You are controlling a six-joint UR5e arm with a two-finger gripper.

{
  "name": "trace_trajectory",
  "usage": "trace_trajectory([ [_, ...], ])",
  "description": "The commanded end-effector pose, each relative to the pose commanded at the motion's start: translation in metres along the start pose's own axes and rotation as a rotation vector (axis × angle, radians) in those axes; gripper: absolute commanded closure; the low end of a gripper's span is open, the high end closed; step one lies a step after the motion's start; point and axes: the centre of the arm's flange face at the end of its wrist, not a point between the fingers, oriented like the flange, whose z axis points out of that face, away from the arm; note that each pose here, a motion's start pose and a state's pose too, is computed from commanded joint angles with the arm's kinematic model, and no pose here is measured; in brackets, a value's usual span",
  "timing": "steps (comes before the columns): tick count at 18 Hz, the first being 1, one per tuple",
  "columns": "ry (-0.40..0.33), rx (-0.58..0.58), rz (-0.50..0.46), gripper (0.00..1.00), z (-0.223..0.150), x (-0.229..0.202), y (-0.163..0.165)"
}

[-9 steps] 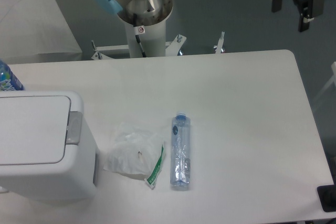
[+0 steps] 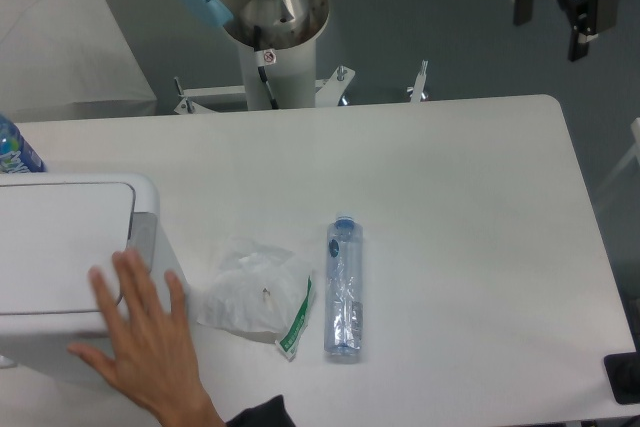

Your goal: Open the trash can

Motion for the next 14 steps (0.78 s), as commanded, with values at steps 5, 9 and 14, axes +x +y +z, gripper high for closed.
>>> trace_trajectory([
  [5,-0.005,0.018,0.005,0.0,0.002,0.001,-0.018],
  [9,0.003,0.066,-0.099,0.0,0.002,0.006,-0.024],
  [14,0.06,0.175,-0.422,0.0,0.011,0.02,-0.075],
])
